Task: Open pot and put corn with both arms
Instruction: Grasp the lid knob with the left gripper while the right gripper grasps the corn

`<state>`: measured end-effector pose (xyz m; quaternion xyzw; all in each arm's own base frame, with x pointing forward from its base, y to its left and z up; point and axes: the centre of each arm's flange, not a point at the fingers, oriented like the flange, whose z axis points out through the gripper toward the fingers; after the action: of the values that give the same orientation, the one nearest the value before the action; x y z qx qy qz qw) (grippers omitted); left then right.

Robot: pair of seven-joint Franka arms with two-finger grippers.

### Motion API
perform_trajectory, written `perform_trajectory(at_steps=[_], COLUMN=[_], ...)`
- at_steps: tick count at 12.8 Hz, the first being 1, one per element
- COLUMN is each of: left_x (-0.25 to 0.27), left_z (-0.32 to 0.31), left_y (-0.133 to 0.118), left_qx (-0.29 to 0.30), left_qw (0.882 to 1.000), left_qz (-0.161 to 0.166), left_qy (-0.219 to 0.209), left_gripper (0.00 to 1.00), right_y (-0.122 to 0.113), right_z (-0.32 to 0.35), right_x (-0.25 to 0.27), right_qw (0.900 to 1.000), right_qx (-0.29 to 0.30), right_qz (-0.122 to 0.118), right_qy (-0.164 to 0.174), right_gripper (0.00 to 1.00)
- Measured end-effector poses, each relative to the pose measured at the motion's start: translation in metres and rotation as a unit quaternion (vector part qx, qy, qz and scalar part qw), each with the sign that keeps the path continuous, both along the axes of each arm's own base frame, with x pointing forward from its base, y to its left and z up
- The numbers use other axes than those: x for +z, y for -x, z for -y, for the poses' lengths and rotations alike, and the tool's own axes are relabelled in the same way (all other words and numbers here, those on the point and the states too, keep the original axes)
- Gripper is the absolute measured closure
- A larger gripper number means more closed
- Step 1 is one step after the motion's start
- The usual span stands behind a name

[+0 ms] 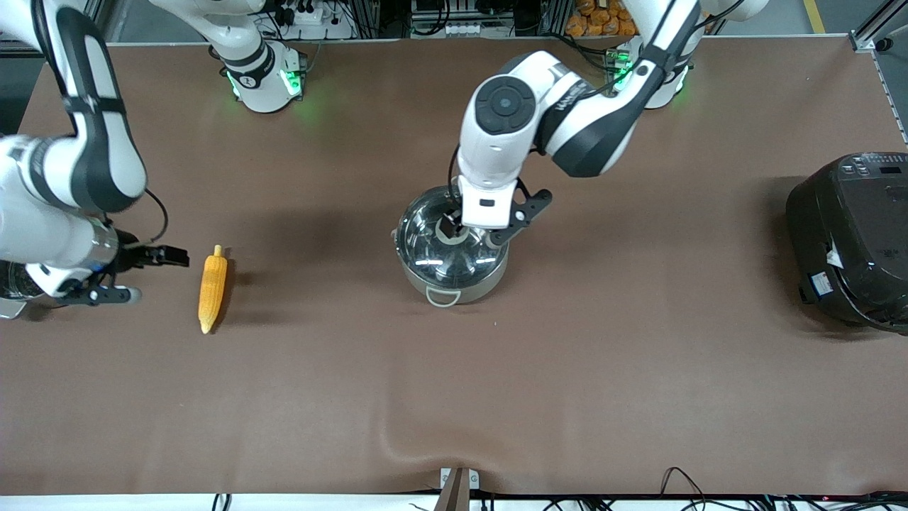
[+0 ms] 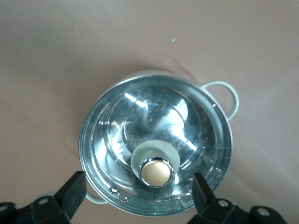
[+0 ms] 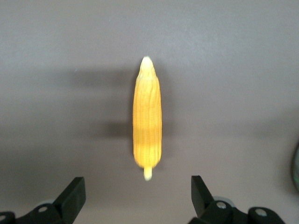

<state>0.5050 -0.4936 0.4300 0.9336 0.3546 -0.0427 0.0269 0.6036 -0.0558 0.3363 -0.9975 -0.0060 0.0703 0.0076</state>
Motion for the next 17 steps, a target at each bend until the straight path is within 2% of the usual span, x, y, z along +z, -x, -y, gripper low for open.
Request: perform_trajectory(at_steps=[2, 3, 7, 14, 15, 17], left_x=[-0.018, -0.03, -0.069, -0.074, -0.076, -0.08], left_z=[0.012, 0.019, 0.044, 0.048, 0.048, 0.048], left_y=[0.007, 0.009, 0.017, 0.015, 0.015, 0.014], left_qx=[0.002, 0.008, 0.015, 0.016, 0.016, 0.016], left_qw=[1.0, 1.0, 0.999, 0.998, 0.998, 0.998], left_qz=[-0.001, 0.002, 0.022, 0.031, 0.03, 0.029], left_qy=[-0.013, -0.016, -0.042, -0.046, -0.048, -0.048], left_gripper=[0.0, 0.0, 0.0, 0.0, 0.0, 0.0], right_y=[0.006, 0.011, 0.02, 0.028, 0.028, 0.028], right_z=[0.0, -0.001, -0.001, 0.004, 0.006, 0.006], right_x=[-0.036, -0.052, -0.105, -0.151, -0.153, -0.155], right_qw=[1.0, 1.0, 1.0, 1.0, 1.0, 1.0], right_qx=[0.0, 0.0, 0.0, -0.001, 0.001, 0.003], right_qz=[0.021, 0.022, 0.001, -0.027, -0.028, -0.029], right_qy=[0.002, 0.002, 0.001, -0.001, -0.002, -0.003], right_gripper=[0.0, 0.0, 0.0, 0.0, 0.09, 0.34])
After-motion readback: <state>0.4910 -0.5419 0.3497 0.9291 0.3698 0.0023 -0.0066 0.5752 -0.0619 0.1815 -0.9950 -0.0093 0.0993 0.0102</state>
